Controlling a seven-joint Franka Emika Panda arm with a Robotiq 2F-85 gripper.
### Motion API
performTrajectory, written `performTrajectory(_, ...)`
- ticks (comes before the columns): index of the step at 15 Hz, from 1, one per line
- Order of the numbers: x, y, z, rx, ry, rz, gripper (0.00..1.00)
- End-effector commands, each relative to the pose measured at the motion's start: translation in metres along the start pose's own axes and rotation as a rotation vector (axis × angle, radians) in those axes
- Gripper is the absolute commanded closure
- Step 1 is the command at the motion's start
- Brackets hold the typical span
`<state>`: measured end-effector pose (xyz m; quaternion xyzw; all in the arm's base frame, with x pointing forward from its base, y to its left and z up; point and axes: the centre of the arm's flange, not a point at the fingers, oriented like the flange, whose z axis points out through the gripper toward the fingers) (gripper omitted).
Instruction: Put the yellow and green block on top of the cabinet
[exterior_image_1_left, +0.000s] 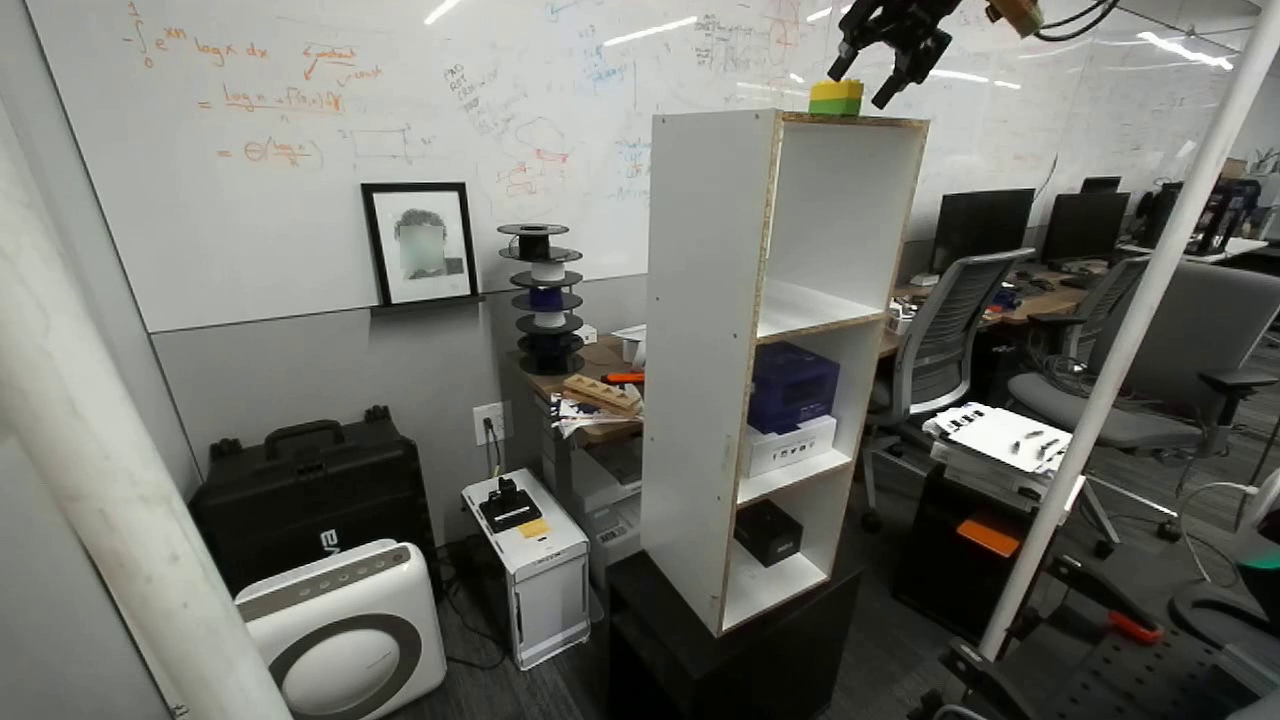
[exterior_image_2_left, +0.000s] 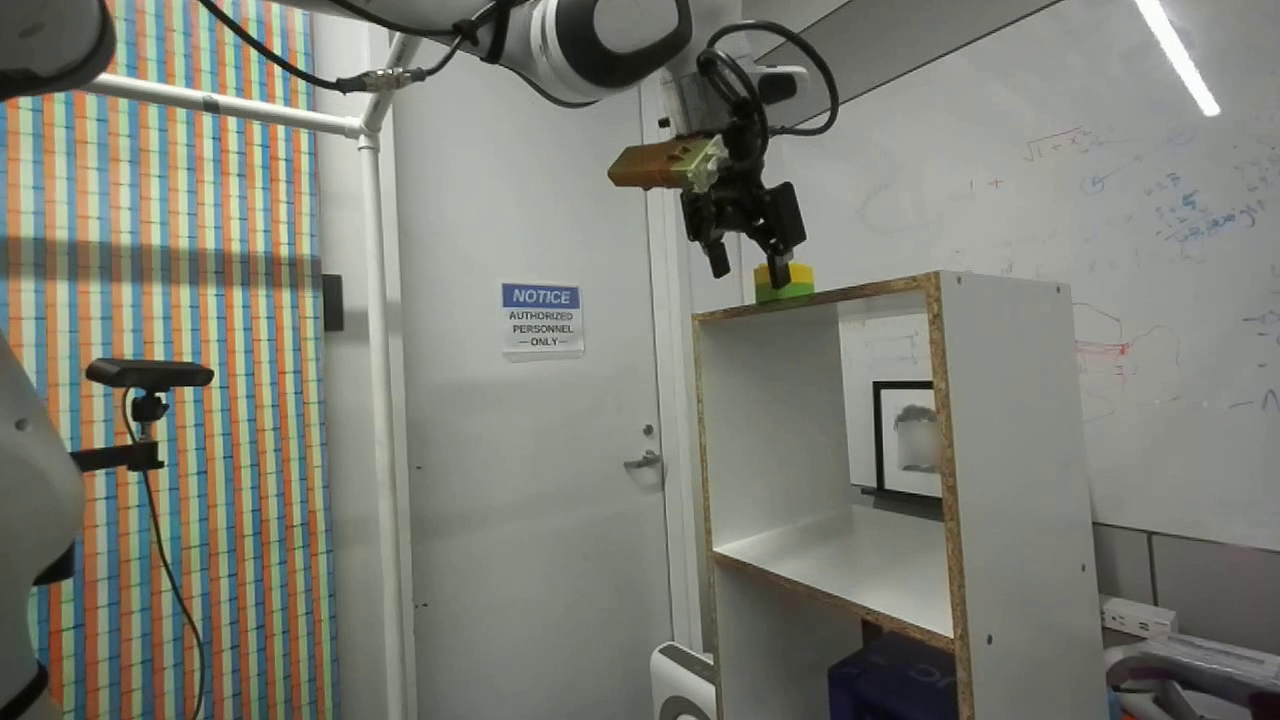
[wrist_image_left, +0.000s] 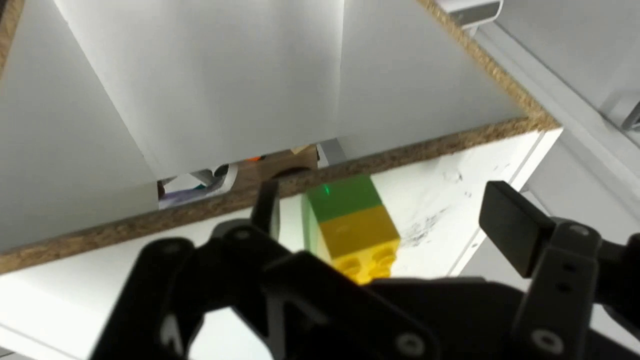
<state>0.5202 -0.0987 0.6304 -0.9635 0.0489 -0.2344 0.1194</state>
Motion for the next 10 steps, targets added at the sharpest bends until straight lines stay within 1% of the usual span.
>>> performTrajectory(1, -0.040, -0.005, -0.017, -0.006, -0.168, -0.012, 0.00)
performTrajectory(4, -0.090, 0.002, -0.018, -0.022, -0.394, -0.028, 0.00)
performTrajectory(5, -0.106, 0.005, -0.018, -0.039, -0.460, -0.038, 0.00)
performTrajectory(8, -0.160, 0.023, -0.012, -0.090, -0.611, -0.065, 0.00)
performTrajectory(9, -0.178, 0.035, -0.011, -0.103, -0.633, -0.062, 0.00)
performTrajectory(10, -0.139, 0.026, -0.004, -0.083, -0.609, -0.038, 0.00)
